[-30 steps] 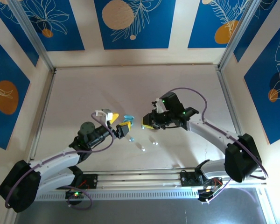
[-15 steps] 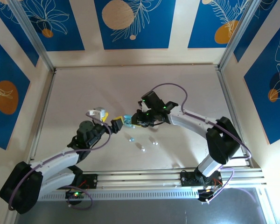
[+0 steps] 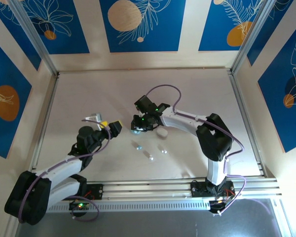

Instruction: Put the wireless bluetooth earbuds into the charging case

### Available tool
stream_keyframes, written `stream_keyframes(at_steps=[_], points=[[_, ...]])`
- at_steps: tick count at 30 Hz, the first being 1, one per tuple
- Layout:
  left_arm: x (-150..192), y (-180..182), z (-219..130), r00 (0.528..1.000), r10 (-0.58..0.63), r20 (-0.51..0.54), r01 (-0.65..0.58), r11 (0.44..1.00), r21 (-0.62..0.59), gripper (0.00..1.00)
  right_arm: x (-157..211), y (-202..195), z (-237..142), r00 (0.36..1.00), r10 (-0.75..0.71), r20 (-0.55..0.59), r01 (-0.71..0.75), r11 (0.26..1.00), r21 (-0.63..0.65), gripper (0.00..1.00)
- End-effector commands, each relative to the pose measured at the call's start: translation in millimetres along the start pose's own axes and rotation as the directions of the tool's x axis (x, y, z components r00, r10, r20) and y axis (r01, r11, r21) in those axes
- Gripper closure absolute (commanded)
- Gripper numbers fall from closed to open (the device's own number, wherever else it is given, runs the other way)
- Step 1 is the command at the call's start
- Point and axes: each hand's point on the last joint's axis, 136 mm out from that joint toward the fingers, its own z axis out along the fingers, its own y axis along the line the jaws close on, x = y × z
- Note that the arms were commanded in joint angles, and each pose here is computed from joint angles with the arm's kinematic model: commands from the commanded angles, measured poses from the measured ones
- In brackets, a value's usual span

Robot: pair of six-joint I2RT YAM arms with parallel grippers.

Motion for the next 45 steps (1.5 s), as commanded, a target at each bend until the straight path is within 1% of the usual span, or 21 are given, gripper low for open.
stream_keyframes(at_steps=[1, 11, 27, 45], points=[[-9, -11, -5, 0.999, 0.002, 0.043, -0.004, 0.998, 0.059, 0.01, -3, -8, 5, 1.0, -0.018, -0.01, 0.018, 0.998, 0.066, 0.8], [-12, -14, -8, 0.999, 0.005, 0.053, -0.008, 0.998, 0.069, 0.01, -13, -16, 17, 1.0, -0.028, -0.012, 0.029, 0.992, 0.123, 0.8], [-12, -15, -7, 0.999, 0.001, 0.051, -0.005, 0.997, 0.077, 0.01, -17, -27, 25, 0.999, -0.037, -0.026, 0.041, 0.985, 0.169, 0.8], [-12, -16, -7, 0.999, -0.002, 0.046, -0.001, 0.997, 0.081, 0.01, -24, -31, 29, 0.999, -0.046, -0.027, 0.05, 0.982, 0.182, 0.8]])
